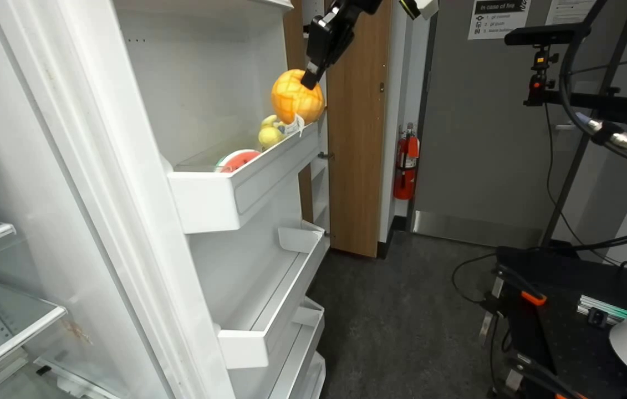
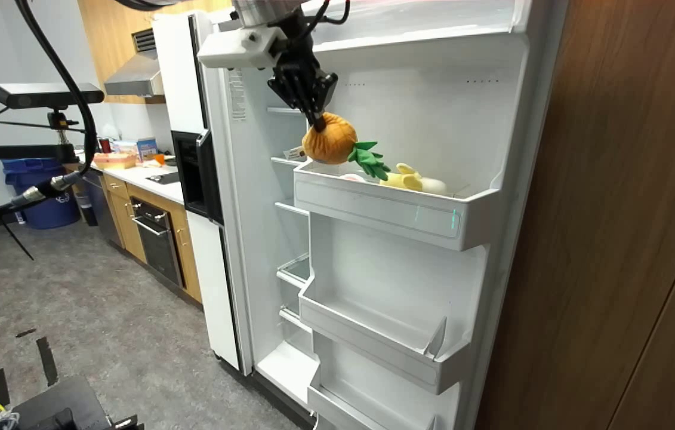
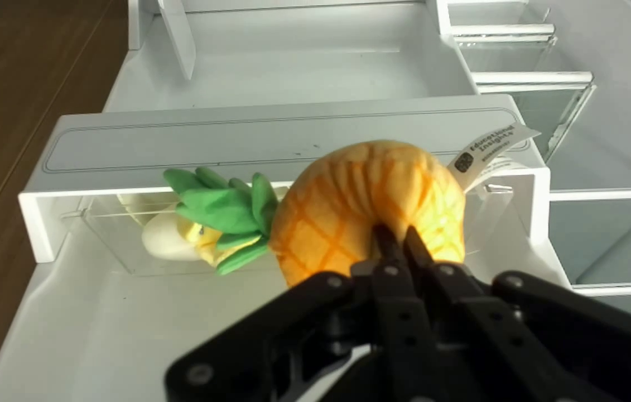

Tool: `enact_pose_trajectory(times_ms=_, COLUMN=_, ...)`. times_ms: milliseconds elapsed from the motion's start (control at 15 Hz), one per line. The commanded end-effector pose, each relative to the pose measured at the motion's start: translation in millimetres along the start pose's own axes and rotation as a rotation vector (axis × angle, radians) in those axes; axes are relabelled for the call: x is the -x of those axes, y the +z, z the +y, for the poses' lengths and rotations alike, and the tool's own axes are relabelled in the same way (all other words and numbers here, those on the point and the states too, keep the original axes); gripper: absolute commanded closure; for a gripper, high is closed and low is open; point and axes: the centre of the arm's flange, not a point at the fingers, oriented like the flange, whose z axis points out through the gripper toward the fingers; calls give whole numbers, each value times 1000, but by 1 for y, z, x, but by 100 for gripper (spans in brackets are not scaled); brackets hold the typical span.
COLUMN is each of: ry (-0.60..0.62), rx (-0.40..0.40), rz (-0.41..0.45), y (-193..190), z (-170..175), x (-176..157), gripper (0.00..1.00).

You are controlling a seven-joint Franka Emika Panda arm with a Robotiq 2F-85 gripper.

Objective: Pick up the pineapple plush toy.

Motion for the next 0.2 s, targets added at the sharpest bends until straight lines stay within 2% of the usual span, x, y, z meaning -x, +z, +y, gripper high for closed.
enact_pose_trajectory(times_ms=0, ry=-12, rx=-10, rz=-1, y=-12, z=1, x=5, gripper=99)
enact_pose_trajectory(times_ms=133, ry=-9, rx=-11, rz=3, y=-12, z=2, x=5, gripper=99)
